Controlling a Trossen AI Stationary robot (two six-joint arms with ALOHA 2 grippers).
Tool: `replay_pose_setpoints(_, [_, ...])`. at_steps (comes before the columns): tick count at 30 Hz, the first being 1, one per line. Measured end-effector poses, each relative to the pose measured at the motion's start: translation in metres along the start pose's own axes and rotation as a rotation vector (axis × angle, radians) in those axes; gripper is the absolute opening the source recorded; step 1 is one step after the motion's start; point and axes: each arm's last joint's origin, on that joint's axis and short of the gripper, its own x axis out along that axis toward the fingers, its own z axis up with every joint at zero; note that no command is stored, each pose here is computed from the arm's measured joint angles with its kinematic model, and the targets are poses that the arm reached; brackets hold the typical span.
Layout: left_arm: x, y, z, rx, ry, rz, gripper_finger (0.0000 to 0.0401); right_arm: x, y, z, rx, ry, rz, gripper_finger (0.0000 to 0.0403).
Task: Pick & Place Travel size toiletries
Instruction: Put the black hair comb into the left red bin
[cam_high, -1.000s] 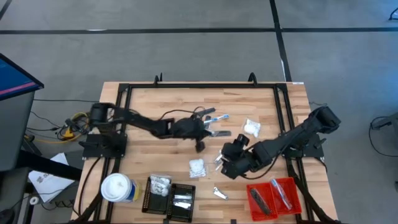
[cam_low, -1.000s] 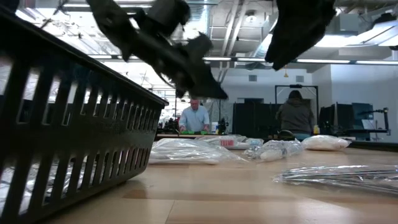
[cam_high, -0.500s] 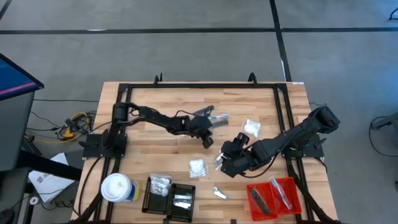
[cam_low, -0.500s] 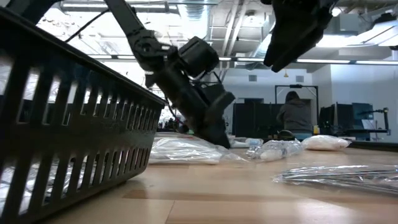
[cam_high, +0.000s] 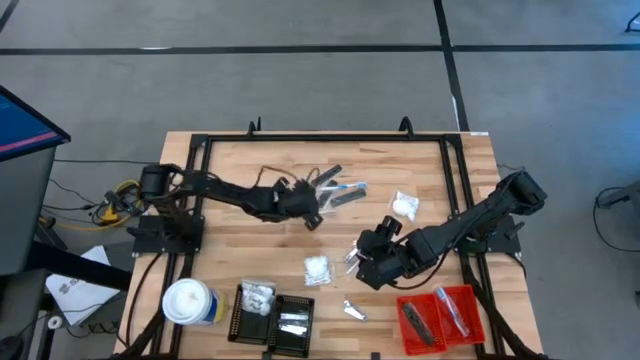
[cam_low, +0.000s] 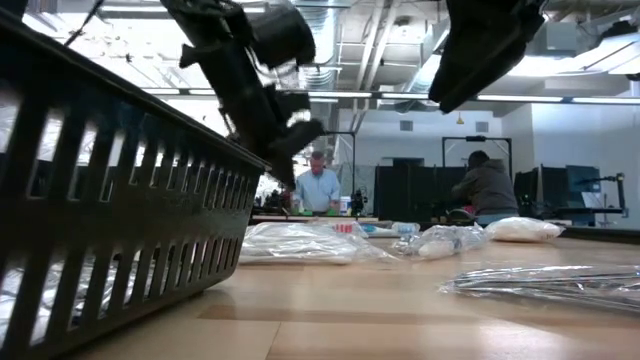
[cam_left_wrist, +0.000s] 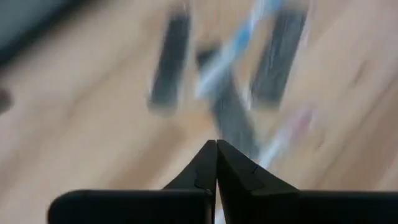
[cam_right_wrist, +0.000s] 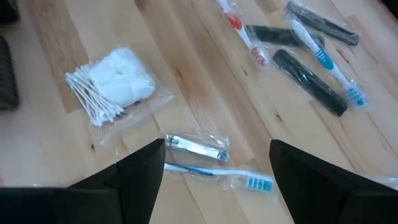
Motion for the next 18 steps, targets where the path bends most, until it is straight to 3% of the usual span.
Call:
replay_pose_setpoints(3, [-0.007,0.001,0.007,-0.044,-0.131,-0.076,0.0002,0.002,-0.002,0.002,0.008,-0.009,-0.017,0.0281])
replay_pose_setpoints(7, [0.003,-0.002,0.006,-0.034,-0.145,-0.149,0.0002,0.005,-0.007,0.006,0.022,-0.007,-0.034,0.0281])
replay_pose_setpoints(11, [0.027,0.002,0.005,-0.060,-0.141,-0.131,0.0002,0.009,-0.010,0.010,0.042,-0.012,-0.041,0.0281])
replay_pose_setpoints(18, [0.074,0.014,0.010,-0.128,-0.099,-0.205,0.0002,0.010,-0.012,0.012,0.051,-0.013,-0.044,0.0281])
